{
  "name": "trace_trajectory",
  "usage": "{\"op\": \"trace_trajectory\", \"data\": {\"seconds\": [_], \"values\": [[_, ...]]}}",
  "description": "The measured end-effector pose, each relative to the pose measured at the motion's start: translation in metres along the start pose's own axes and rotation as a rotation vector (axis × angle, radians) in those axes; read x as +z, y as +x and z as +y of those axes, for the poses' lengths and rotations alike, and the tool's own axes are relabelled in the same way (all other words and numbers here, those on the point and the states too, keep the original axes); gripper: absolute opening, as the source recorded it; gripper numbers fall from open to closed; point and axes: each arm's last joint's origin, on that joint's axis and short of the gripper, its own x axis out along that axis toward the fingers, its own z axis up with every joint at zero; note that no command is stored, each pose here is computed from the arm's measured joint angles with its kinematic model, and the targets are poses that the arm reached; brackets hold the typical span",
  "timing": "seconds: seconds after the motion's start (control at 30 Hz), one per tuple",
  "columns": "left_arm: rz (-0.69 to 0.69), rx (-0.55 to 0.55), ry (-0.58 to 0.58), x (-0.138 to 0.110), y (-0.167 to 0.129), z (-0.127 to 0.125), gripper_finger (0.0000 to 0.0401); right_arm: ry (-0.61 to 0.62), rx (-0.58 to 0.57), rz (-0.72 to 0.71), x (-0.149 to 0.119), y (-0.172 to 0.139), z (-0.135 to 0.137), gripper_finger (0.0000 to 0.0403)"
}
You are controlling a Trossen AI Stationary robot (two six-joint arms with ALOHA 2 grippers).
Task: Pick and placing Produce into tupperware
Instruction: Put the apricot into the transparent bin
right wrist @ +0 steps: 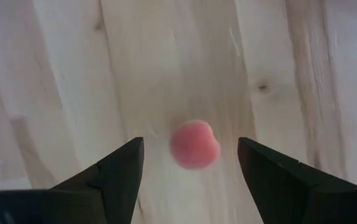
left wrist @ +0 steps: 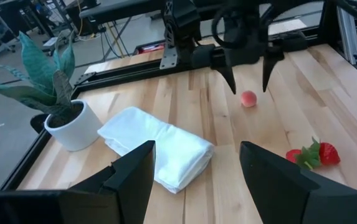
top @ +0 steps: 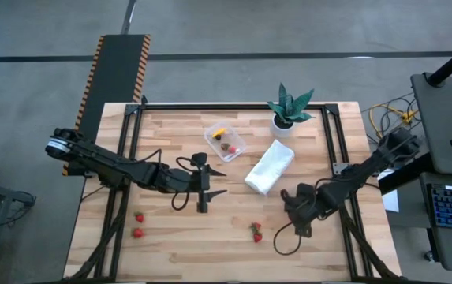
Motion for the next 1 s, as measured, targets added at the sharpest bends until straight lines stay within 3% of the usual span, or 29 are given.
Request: {"op": "trace_trajectory", "data": {"seconds": [0.27,1.0], "values": [[0.000,0.000,0.000,0.000,0.000,0.000,0.0219,-0.079,-0.104,0.137,0.002,0.017,0.013,0.0249],[0.010,-0.001,0.005,-0.002,0.000,0.000,0.0219,-0.103,-0.137,0.121,0.005,0.031,0.017,0.0217]]}}
